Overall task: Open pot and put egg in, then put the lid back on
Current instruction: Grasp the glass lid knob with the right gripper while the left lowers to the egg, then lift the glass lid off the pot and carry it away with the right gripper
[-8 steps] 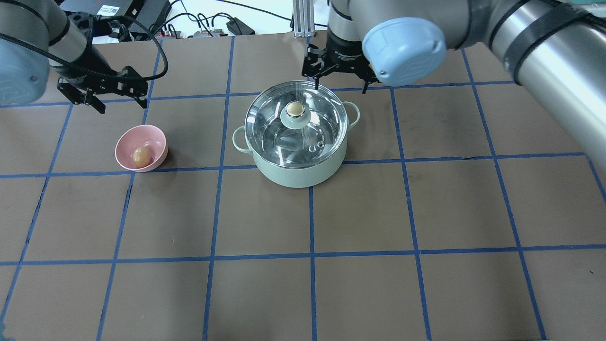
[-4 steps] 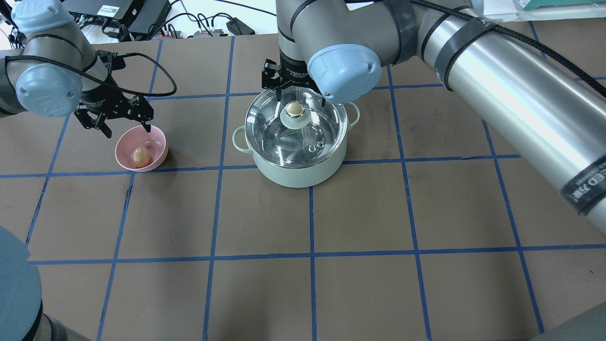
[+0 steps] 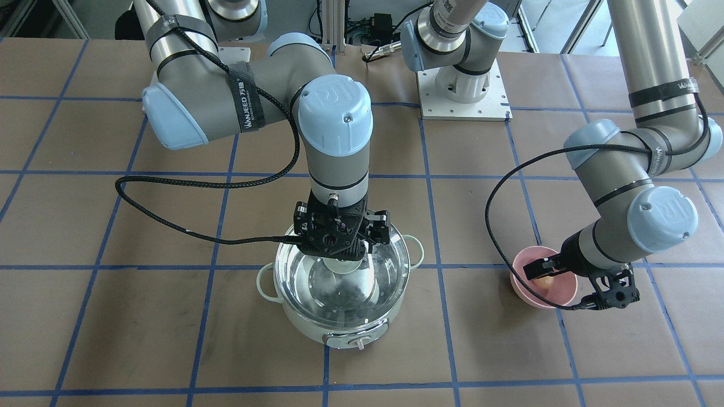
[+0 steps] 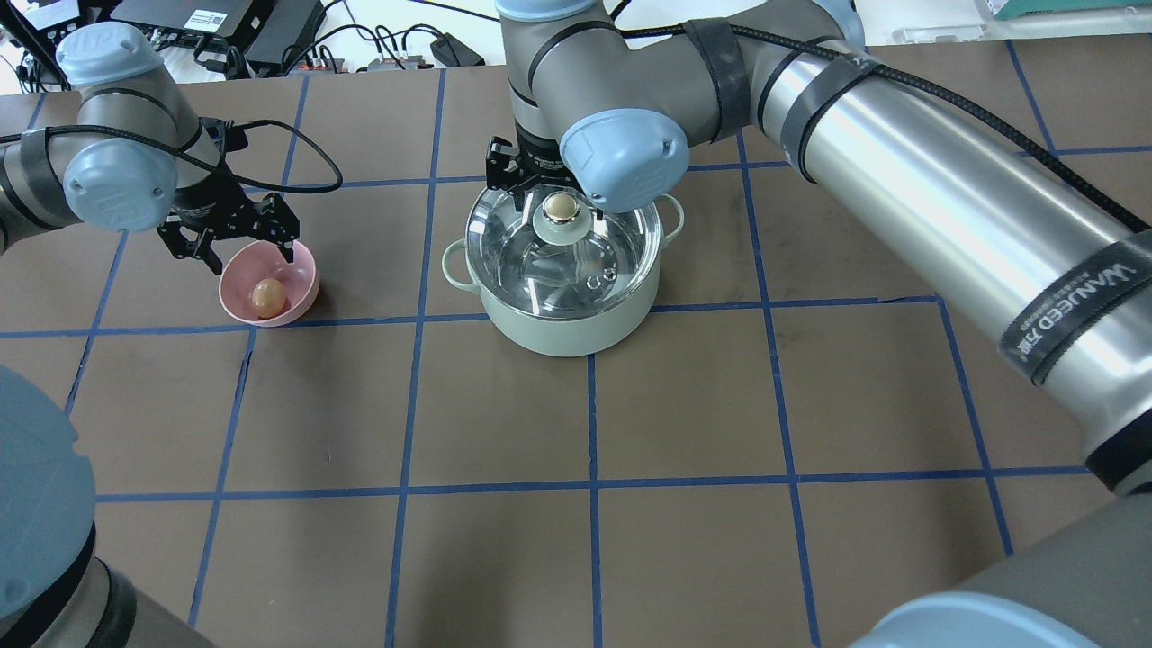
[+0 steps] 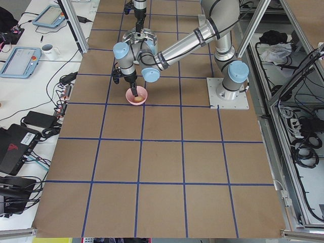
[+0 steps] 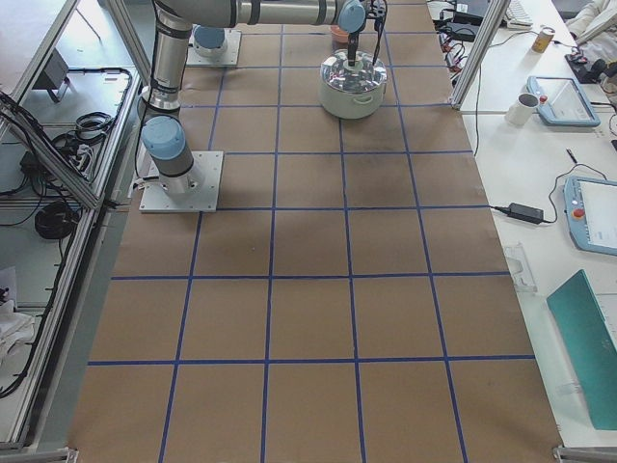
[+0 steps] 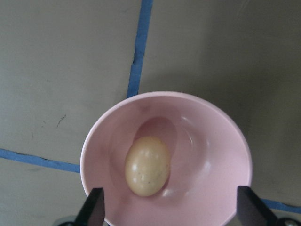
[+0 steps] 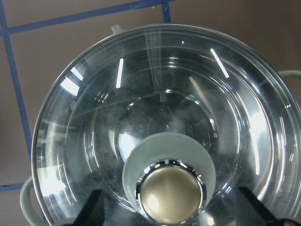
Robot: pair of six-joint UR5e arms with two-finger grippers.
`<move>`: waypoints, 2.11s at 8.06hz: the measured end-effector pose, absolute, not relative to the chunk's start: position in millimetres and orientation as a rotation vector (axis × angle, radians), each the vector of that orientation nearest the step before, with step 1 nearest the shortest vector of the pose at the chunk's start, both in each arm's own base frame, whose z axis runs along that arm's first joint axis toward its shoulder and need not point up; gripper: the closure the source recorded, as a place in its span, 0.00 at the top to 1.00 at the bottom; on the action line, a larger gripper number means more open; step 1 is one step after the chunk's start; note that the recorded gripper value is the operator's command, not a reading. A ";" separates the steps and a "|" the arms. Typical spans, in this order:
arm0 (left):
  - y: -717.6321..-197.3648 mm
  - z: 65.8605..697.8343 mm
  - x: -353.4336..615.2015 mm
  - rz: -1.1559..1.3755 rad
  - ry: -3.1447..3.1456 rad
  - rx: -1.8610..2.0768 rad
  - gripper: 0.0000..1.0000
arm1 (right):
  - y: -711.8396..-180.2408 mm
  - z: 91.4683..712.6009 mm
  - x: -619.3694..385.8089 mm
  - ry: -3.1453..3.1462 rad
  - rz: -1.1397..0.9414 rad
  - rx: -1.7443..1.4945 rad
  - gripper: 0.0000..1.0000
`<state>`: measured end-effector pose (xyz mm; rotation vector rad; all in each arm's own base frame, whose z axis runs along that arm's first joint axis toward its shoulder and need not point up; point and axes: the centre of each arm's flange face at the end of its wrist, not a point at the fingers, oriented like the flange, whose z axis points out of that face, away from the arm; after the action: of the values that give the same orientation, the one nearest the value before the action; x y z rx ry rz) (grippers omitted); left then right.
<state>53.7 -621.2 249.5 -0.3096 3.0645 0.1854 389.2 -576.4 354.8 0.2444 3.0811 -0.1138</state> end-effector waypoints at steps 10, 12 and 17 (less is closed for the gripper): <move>-620.9 215.8 53.9 0.273 3.089 -0.126 1.00 | -567.6 394.1 377.9 3.062 -0.174 0.195 0.05; -621.0 214.0 54.0 0.279 3.094 -0.074 1.00 | -561.7 434.2 346.0 3.057 -0.193 0.181 0.05; -622.1 208.3 54.4 0.293 3.099 0.006 0.99 | -575.9 483.8 188.2 3.108 -0.102 0.149 0.04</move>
<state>54.4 -622.1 208.3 0.0057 3.0992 0.2925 188.2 -575.9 483.8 0.1490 3.1083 -0.1015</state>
